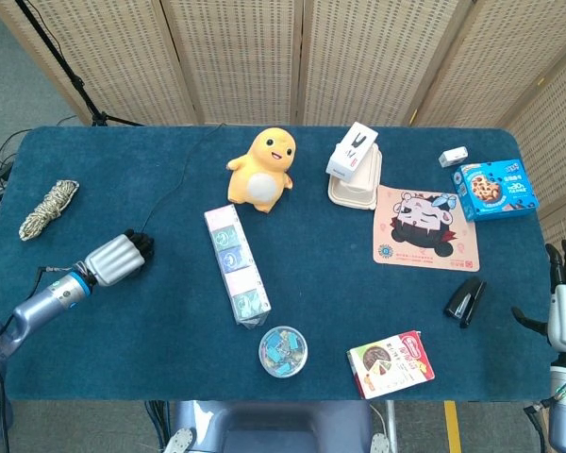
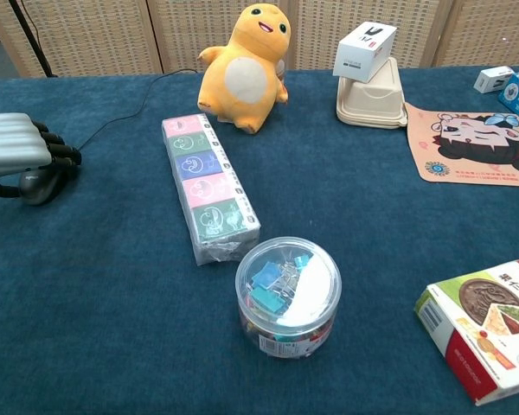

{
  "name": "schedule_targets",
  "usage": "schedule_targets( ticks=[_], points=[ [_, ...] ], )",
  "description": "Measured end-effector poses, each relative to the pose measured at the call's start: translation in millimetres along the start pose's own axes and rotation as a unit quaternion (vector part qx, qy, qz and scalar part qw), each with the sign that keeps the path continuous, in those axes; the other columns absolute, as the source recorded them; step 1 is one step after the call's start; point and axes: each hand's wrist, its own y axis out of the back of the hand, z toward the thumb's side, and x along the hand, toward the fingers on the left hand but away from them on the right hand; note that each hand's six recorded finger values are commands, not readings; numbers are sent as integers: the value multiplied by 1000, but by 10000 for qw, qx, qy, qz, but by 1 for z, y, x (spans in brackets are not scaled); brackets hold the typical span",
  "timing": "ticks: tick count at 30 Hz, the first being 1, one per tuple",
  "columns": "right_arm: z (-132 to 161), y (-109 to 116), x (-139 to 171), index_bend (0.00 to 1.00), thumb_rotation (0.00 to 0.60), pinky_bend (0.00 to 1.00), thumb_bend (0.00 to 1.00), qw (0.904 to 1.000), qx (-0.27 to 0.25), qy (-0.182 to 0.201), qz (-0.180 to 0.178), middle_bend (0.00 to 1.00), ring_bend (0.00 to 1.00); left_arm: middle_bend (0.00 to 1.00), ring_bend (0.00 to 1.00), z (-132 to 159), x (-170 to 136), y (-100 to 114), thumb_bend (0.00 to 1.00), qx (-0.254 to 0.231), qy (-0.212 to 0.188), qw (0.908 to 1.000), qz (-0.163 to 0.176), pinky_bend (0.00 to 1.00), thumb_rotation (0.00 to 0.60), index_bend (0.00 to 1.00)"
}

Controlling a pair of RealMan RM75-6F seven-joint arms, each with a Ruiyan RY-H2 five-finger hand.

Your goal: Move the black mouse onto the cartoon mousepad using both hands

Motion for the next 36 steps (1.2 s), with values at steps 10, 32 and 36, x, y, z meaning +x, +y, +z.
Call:
schedule_targets(
  ticks=[10, 32, 36],
  points=[
    [0, 0, 1, 0, 600, 0, 0, 10000, 2, 7, 12, 0, 0, 417, 438, -6, -3, 11, 268, -269, 168, 9990, 325, 507, 600, 550],
    [-6, 5, 0, 0, 600, 0, 0, 9998, -175, -39, 28, 0, 0, 416, 422, -22, -1, 110, 268, 258, -249, 9738, 2246, 507, 600, 545],
    [-8, 7, 0, 0, 600, 0, 0, 9997, -225, -50, 29, 0, 0, 416, 421, -17, 4, 122, 268, 378, -343, 9684, 2439, 507, 600, 544]
  ],
)
